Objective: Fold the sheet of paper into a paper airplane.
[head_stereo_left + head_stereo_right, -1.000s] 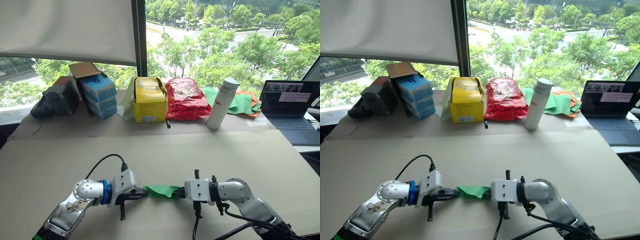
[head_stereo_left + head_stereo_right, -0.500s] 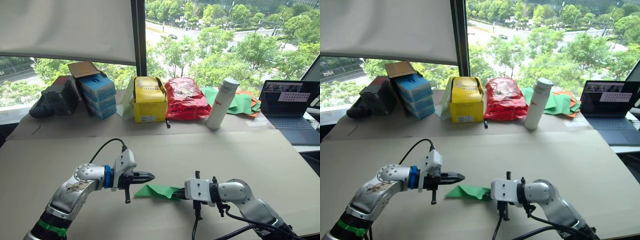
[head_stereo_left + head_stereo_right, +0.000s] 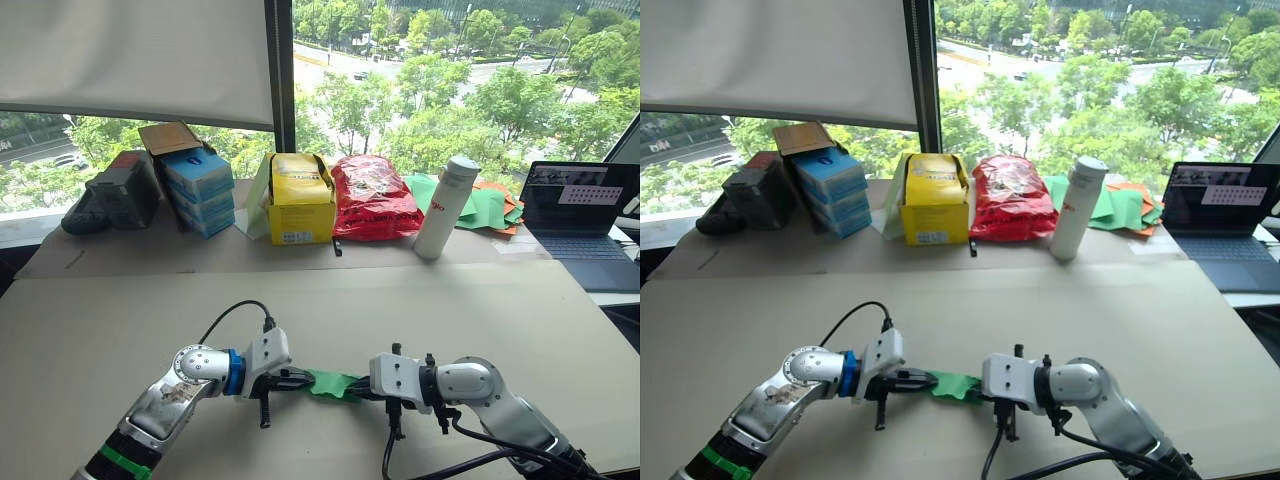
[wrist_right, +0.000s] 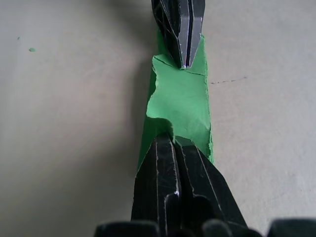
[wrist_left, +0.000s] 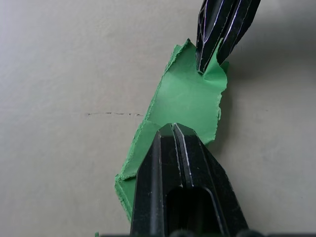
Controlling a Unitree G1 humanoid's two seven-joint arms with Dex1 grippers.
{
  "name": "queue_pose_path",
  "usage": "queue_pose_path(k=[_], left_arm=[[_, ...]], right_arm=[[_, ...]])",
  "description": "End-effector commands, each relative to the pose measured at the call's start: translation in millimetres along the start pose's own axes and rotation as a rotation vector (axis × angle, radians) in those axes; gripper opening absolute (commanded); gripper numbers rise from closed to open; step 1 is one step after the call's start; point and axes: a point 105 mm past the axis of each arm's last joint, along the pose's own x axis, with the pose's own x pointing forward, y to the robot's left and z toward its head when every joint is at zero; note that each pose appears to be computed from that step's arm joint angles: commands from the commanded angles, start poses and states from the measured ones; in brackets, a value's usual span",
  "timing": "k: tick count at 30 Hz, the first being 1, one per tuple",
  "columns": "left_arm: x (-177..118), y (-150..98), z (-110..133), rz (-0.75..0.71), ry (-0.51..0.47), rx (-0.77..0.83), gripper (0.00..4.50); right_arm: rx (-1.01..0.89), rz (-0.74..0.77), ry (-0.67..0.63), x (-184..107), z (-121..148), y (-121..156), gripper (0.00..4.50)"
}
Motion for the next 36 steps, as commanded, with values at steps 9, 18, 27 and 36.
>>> queue_pose_path(k=[9,18,27,36], left_arm=[[4,0,0,-0.004,0.001,0.029,0.00],[3,1,-1,0.007,0.011,0.036,0.00],[2,2,-1,0.023,0.009,0.034,0.00],[2,-1,-3,0.022,0.014,0.031,0.00]], right_arm=[[0.298,0.015,-0.149,-15,50,-26,1.89],[0.286,-0.003,-0.059,20,43,-29,0.01],[0.282,0.019,0.066,28,18,-20,0.01],[0.391,-0.011,0.243,24,-23,-18,0.01]])
